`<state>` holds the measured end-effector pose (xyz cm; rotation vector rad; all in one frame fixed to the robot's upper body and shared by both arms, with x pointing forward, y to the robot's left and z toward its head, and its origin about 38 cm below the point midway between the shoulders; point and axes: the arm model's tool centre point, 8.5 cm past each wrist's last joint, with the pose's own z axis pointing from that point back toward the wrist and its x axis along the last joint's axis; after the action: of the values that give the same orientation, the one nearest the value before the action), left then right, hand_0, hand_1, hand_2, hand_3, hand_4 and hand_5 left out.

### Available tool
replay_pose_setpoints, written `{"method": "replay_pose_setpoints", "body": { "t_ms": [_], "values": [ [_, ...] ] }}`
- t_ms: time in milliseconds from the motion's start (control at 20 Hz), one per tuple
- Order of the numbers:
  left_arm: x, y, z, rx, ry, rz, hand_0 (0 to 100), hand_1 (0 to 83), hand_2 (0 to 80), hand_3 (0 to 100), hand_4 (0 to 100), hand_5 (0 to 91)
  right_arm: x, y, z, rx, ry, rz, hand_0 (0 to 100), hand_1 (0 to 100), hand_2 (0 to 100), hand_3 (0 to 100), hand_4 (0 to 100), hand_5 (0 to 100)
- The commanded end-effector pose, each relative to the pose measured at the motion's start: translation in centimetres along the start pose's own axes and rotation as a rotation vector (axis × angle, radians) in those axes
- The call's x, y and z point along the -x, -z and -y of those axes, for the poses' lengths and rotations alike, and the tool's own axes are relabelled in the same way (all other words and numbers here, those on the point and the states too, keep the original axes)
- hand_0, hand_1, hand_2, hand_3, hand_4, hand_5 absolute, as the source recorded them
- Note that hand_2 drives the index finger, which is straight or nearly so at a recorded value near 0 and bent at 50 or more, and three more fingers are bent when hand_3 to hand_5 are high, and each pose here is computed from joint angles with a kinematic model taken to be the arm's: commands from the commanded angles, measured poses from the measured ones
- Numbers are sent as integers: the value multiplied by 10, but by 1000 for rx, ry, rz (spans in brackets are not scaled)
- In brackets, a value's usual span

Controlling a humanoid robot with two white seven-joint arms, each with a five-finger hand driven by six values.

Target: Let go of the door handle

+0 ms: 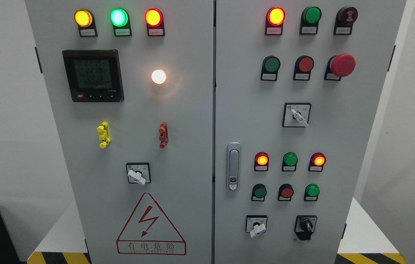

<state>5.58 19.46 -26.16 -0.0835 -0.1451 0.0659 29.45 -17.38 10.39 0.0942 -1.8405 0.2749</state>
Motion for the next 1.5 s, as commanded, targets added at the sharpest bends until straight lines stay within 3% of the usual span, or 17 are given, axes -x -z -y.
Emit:
{"method": "replay_pose_setpoints", "body": {
  "t_ms": [0,451,501,551,601,651,702,752,902,952,1052,1203,1453],
  "values": [
    [-7,1,1,3,22,18,0,0,22,93,11,0,-1,-2,0,-1,-1,1,299,237,0,0,0,0],
    [-7,1,1,3,22,18,0,0,22,95,12,0,-9,1,-1,14,-10,29,297,241,0,0,0,0],
    [-7,1,1,3,22,18,0,0,22,95,12,0,-13,2,0,41,-40,40,289,248,0,40,32,0],
    [-7,1,1,3,22,18,0,0,22,95,12,0,-17,3,3,70,-94,51,296,249,0,148,170,0],
    [-7,1,1,3,22,18,0,0,22,94,12,0,-18,3,4,93,-149,58,322,240,0,306,331,53],
    [-7,1,1,3,22,18,0,0,22,94,12,0,-20,4,5,114,-196,68,337,237,0,388,390,140],
    [-7,1,1,3,22,18,0,0,21,94,12,0,-22,4,6,137,-226,81,354,241,0,463,453,253],
    [-7,1,1,3,22,18,0,0,22,94,13,0,-27,7,8,154,-247,96,374,266,0,563,552,431],
    [-7,1,1,3,22,18,0,0,22,94,13,0,-45,17,4,146,-319,157,429,290,11,706,678,670],
    [-7,1,1,3,22,18,0,0,22,94,13,0,-51,22,4,146,-345,179,436,289,12,722,697,701],
    [-7,1,1,3,22,18,0,0,22,92,12,0,-64,33,2,149,-411,225,472,285,65,891,851,880],
    [-7,1,1,3,22,18,0,0,22,94,13,0,-73,49,-1,138,-562,260,484,292,89,959,901,952],
    [-7,1,1,3,22,18,0,0,22,93,13,0,-86,61,-20,149,-723,308,489,306,75,1000,913,954]
  ]
}}
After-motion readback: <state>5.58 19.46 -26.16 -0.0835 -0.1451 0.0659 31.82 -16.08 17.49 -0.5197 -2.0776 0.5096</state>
